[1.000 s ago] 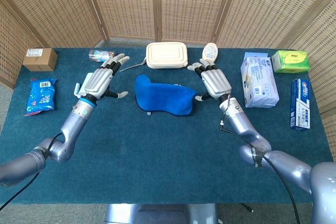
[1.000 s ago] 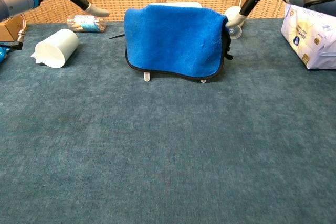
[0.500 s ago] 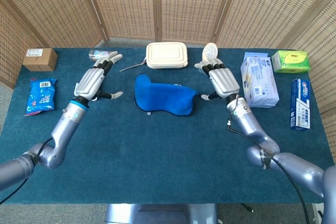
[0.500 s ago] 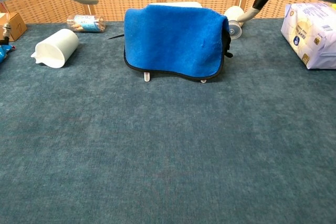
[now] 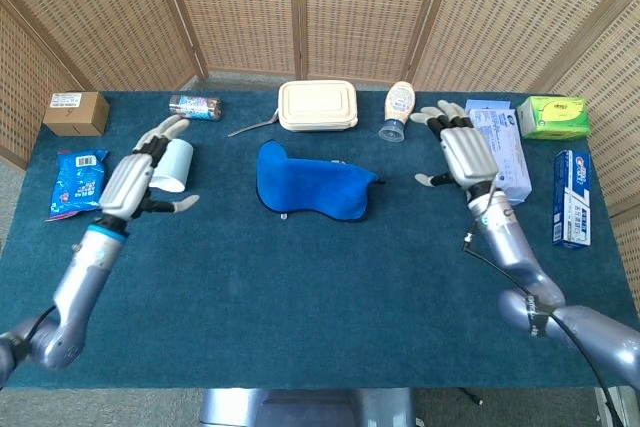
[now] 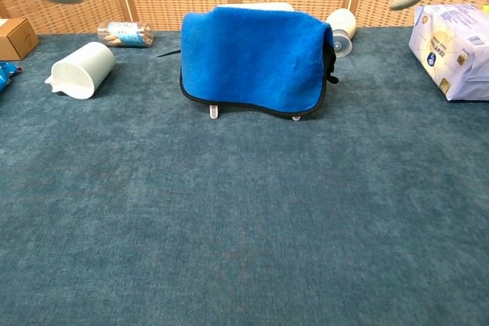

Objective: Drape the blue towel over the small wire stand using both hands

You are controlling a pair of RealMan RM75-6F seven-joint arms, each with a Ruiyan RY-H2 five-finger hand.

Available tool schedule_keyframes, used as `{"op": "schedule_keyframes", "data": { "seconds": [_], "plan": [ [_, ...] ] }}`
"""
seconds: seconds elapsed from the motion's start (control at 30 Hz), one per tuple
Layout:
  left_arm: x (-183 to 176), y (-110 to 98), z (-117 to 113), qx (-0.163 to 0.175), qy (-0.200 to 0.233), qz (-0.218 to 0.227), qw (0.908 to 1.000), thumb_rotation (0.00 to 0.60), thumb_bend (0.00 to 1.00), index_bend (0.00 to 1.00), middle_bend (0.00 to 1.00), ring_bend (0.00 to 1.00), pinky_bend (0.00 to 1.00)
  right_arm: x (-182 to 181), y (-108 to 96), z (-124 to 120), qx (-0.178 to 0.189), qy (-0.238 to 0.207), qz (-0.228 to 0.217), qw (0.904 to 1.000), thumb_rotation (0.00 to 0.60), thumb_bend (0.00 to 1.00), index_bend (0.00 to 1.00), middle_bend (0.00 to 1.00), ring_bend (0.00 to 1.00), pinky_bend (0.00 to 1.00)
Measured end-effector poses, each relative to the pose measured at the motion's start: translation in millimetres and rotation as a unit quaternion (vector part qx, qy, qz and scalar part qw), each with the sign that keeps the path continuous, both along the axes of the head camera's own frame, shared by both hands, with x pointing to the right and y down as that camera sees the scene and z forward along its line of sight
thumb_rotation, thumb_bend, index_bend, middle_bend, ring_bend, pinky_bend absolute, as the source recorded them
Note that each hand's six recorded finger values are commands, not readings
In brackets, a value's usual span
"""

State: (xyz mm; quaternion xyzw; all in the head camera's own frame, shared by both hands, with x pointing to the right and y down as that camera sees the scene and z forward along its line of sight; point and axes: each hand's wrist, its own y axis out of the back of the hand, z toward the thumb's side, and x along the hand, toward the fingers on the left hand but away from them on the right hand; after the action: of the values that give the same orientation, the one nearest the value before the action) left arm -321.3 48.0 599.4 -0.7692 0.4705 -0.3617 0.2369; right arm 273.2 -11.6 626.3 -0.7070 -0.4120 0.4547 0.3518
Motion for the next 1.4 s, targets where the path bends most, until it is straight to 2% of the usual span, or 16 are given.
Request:
{"op": "schedule_keyframes", "data": {
  "seconds": [0.2, 0.3, 0.5, 0.77, 1.03, 1.2, 1.4],
  "plan": [
    [-34, 22, -11, 0.000, -0.021, -0.033, 0.9992, 0.600, 0.28, 0.05, 0.00, 0.00, 0.00, 23, 12, -9, 0.012, 0.007, 0.019, 0.9997, 0.600, 0.29, 0.24, 0.20, 0.07, 0.10],
    [-52, 36, -15, -0.005, -0.038, -0.046, 0.9982, 0.600, 0.28, 0.07, 0.00, 0.00, 0.00, 36, 21, -13, 0.019, 0.009, 0.035, 0.9992, 0.600, 0.32, 0.27, 0.22, 0.10, 0.11],
    [-81, 67, -20, -0.018, -0.082, -0.060, 0.9946, 0.600, 0.28, 0.12, 0.04, 0.00, 0.00, 65, 46, -23, 0.029, 0.022, 0.065, 0.9972, 0.600, 0.33, 0.33, 0.27, 0.16, 0.14],
    [-107, 99, -33, 0.006, -0.126, -0.079, 0.9888, 0.600, 0.29, 0.19, 0.09, 0.02, 0.00, 95, 85, -31, 0.017, 0.051, 0.092, 0.9944, 0.600, 0.33, 0.34, 0.27, 0.17, 0.15],
    [-119, 140, -43, 0.025, -0.181, -0.086, 0.9793, 0.600, 0.28, 0.24, 0.14, 0.04, 0.01, 115, 136, -39, -0.010, 0.076, 0.117, 0.9901, 0.600, 0.32, 0.35, 0.27, 0.17, 0.15],
    [-123, 170, -41, 0.007, -0.209, -0.088, 0.9740, 0.600, 0.28, 0.25, 0.15, 0.06, 0.01, 120, 162, -48, -0.013, 0.098, 0.125, 0.9873, 0.600, 0.32, 0.35, 0.27, 0.17, 0.15],
    [-129, 200, -42, -0.021, -0.237, -0.098, 0.9663, 0.600, 0.28, 0.27, 0.15, 0.06, 0.01, 126, 180, -55, -0.013, 0.130, 0.126, 0.9834, 0.600, 0.32, 0.35, 0.27, 0.17, 0.15]
  ]
}}
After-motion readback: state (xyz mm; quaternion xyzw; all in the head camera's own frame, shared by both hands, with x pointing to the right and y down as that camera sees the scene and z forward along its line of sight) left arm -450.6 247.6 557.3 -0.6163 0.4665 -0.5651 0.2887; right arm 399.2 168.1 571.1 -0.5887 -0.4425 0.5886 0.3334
